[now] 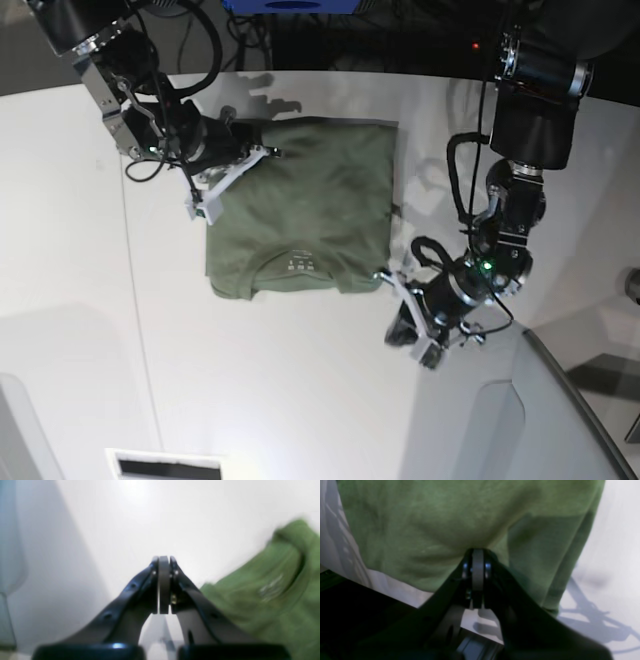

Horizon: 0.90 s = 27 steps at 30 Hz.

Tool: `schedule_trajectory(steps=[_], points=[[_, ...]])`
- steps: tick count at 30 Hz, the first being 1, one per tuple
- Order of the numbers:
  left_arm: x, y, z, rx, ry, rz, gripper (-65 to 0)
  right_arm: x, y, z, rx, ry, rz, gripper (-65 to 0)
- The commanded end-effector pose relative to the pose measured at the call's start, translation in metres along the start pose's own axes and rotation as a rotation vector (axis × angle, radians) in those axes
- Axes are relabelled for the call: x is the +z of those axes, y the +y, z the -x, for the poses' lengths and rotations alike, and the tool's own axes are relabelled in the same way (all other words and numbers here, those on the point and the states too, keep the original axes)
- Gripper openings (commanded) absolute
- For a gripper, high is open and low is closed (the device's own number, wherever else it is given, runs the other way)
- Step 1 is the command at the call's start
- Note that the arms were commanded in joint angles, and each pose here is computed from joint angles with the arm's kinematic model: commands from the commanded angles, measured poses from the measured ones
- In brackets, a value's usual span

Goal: Layout the t-shirt on the table in an organized manner, then fold the t-shirt properly
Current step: 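Smooth the shirt's side edge near the collar with the left gripper, then press the shirt's corner flat with the left gripper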

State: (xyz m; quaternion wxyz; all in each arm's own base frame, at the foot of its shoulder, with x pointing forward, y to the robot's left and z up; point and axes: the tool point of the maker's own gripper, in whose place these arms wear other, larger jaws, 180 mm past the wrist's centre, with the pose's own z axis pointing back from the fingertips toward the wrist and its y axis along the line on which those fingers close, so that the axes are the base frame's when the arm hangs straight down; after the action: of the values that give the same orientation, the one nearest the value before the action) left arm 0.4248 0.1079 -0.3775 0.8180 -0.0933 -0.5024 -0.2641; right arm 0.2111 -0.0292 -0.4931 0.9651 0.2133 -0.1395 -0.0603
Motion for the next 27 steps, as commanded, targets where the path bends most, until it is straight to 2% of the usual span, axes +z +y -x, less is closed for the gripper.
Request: schedule_trajectory(steps=[1,5,8,10,15,22,25,27], points=[[0.0,-0.007,-0.006,-0.004,-0.019,0.015,-65.0,0.001,-0.012,-0.002,0.004,-0.008,0.052,-65.0],[-0.002,-0.02,0.016,0.031,0.023,0.035,-65.0,0.001,-0.012,-0.002,0.004,-0.008,0.052,-65.0],[-0.005,-0.022,0.044,0.07,0.085,0.037,-65.0,0.001,-0.013,-0.002,0.003,-0.009,0.053,-65.0],[-0.005,-0.019,0.059,0.096,0.087,0.032,-65.0,0.001,-0.013,-0.003,0.002,-0.01,0.053,-65.0],[-0.004,-0.014,0.09,0.065,0.134,0.015,-65.0,0.001,-0.012,-0.002,0.004,-0.008,0.052,-65.0],[0.001,-0.003,0.023,0.019,-0.029,0.003,-65.0,0.001,-0.012,-0.003,0.005,-0.01,0.052,-65.0],[0.005,-0.006,0.004,-0.032,-0.008,0.004,-65.0,0.001,-0.012,-0.002,0.004,-0.008,0.052,-65.0],[0.012,-0.021,0.003,-0.046,-0.003,0.022,-65.0,0.001,-0.013,-0.003,0.002,-0.01,0.053,-65.0]])
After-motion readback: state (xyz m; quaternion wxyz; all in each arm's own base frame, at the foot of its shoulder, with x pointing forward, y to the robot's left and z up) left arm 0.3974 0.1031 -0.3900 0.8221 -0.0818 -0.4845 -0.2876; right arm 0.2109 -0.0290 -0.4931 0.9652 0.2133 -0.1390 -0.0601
